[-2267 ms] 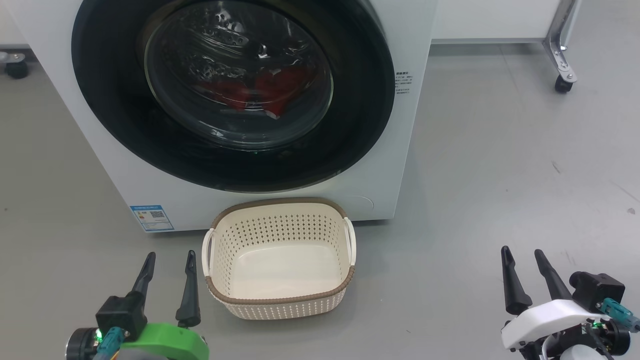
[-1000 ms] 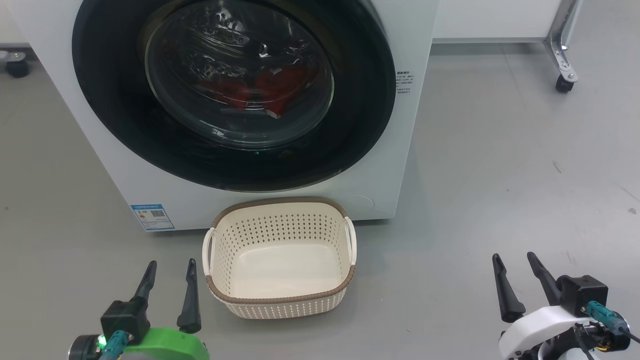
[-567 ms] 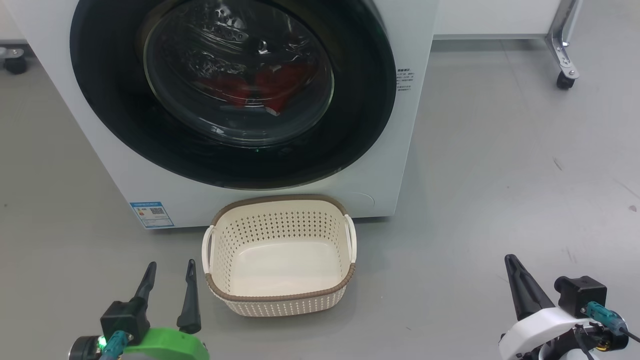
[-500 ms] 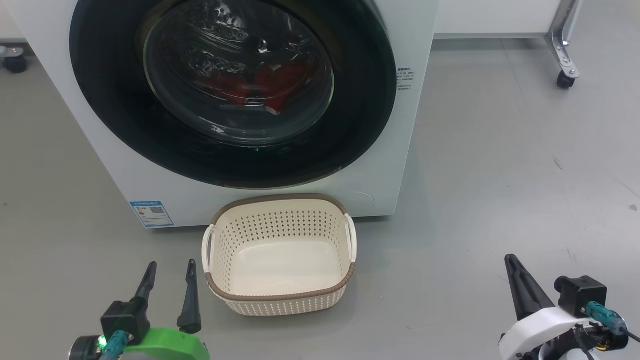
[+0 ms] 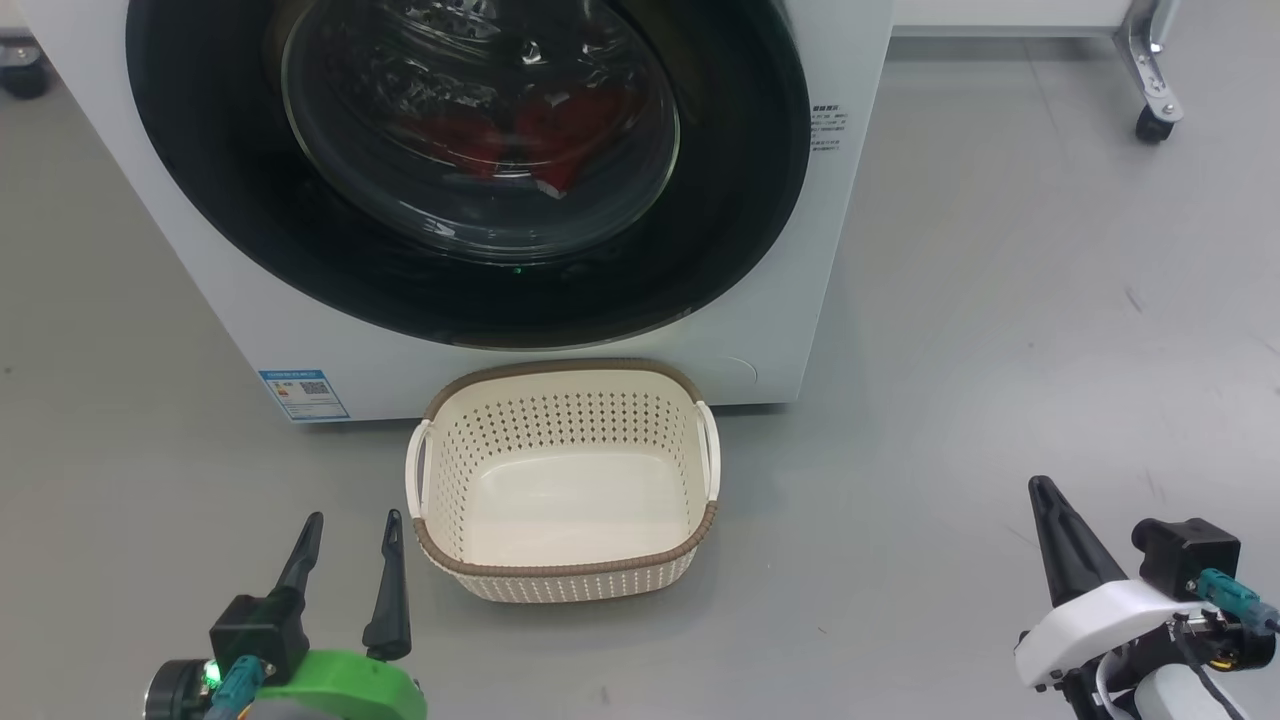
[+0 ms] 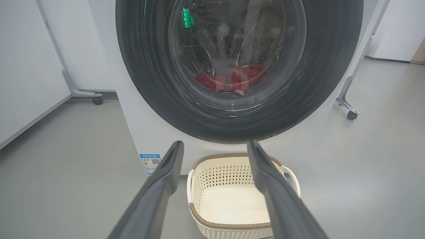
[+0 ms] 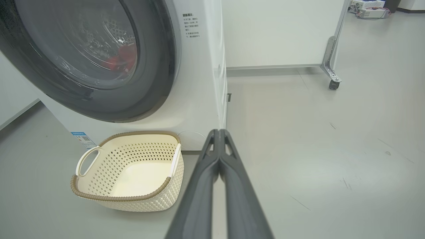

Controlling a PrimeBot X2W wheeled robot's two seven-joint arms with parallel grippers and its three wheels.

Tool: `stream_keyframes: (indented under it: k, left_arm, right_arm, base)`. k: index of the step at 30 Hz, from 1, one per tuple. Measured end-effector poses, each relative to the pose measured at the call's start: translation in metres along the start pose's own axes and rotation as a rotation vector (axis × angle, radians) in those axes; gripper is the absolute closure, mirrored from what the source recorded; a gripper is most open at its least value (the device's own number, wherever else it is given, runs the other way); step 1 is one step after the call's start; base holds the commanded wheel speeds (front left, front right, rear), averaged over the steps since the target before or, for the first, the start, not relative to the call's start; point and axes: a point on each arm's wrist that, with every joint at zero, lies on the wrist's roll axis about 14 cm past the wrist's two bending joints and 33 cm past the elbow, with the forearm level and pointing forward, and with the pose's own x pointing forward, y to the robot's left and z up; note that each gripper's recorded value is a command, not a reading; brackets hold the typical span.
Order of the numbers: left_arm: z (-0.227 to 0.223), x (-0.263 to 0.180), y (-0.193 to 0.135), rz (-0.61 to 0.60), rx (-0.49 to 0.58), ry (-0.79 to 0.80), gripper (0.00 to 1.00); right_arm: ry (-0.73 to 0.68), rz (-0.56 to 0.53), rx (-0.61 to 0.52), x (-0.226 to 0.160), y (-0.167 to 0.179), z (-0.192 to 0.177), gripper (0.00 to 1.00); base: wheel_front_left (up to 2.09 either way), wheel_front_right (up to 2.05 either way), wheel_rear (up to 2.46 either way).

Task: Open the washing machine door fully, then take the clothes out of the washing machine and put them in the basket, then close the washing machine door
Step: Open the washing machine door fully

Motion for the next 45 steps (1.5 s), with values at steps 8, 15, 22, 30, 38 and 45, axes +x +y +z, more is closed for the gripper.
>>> stream_keyframes:
  k: [8, 15, 22, 30, 38, 45]
  left_arm:
    - [-0.004, 0.009, 0.001, 0.001, 0.006, 0.011, 0.0]
    - [0.0, 0.026, -0.002, -0.014, 0.012, 0.0, 0.0]
    - [-0.001, 0.042, -0.002, -0.021, 0.017, -0.003, 0.0]
    - [-0.009, 0.055, 0.008, 0.003, 0.019, 0.015, 0.0]
    - [-0.017, 0.064, 0.013, 0.009, 0.03, 0.036, 0.0]
    - [-0.023, 0.067, 0.012, 0.0, 0.025, 0.052, 0.0]
  right_arm:
    - [0.0, -0.047, 0.183, 0.02, -0.009, 0.005, 1.0]
    - [-0.074, -0.074, 0.36, 0.052, -0.02, 0.031, 1.0]
    - [-0.105, -0.078, 0.693, 0.088, -0.021, 0.043, 1.0]
    - [-0.095, 0.028, 1.07, 0.137, -0.004, 0.065, 1.0]
    - [-0.072, 0.199, 1.2, 0.183, 0.012, 0.102, 1.0]
    - [-0.005, 0.286, 1.23, 0.21, 0.029, 0.115, 1.0]
  base:
    - [0.0, 0.0, 0.0]
    - [0.0, 0.0, 0.0]
    - [0.0, 0.0, 0.0]
    - [0.0, 0.0, 0.0]
    - [0.0, 0.0, 0.0]
    - [0.0, 0.0, 0.0]
